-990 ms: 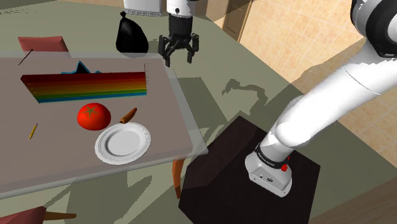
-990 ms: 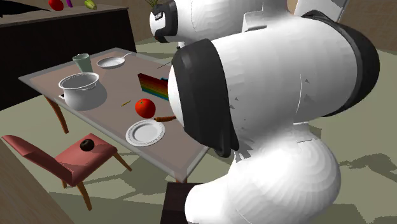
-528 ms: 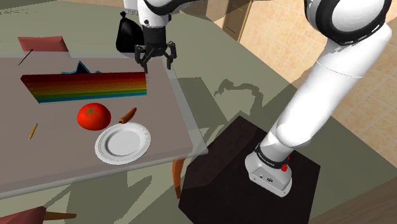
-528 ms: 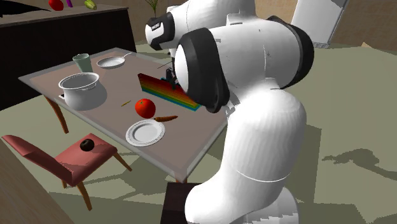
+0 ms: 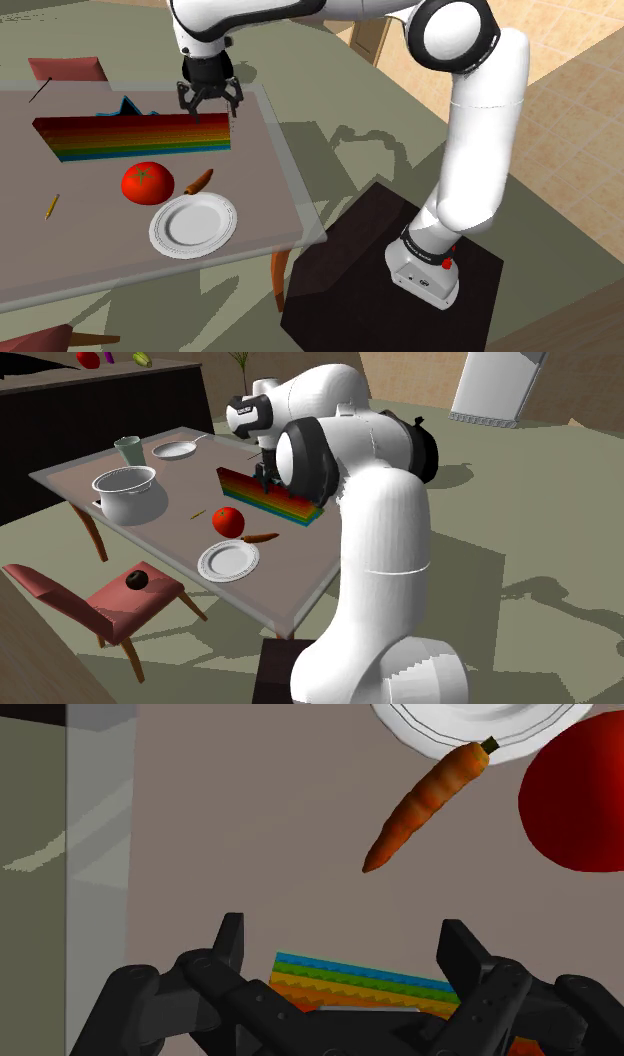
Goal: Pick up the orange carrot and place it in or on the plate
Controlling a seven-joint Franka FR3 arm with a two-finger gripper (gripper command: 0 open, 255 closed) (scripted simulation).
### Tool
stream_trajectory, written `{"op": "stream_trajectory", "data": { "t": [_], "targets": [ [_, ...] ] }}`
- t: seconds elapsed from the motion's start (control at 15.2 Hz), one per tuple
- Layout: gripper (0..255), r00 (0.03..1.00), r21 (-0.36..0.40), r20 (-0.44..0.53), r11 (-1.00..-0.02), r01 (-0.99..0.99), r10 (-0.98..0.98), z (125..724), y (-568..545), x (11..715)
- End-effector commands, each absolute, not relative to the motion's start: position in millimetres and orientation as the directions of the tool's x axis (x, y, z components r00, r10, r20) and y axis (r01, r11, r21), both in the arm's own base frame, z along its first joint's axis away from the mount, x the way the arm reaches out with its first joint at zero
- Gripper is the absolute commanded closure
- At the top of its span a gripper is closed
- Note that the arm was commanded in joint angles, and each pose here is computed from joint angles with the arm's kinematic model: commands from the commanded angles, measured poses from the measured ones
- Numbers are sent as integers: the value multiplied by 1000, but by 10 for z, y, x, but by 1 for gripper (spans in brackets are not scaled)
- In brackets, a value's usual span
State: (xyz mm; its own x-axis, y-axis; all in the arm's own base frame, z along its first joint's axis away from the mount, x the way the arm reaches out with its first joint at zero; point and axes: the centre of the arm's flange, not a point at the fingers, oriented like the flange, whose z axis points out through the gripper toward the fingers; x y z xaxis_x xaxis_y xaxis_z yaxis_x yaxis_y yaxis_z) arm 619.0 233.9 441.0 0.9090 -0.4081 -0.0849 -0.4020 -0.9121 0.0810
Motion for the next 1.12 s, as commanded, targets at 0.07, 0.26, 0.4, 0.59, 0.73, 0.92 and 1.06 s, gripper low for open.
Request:
{"op": "stream_trajectory", "data": {
  "t": [0.07, 0.26, 0.4, 0.59, 0.73, 0.92, 1.06],
  "targets": [
    [0, 894, 98, -88, -897, -431, -439, 4212, 2485, 6544],
    [0, 893, 99, -88, -896, -433, -441, 4095, 2488, 6550],
    [0, 893, 99, -88, -896, -433, -441, 3991, 2482, 6537],
    [0, 893, 99, -88, -896, -433, -441, 3804, 2473, 6514],
    [0, 893, 99, -88, -896, -433, -441, 3804, 2473, 6514],
    [0, 893, 99, -88, -896, -433, -441, 3804, 2473, 6514],
    [0, 893, 99, -88, -896, -433, -441, 3804, 2473, 6514]
  ]
}}
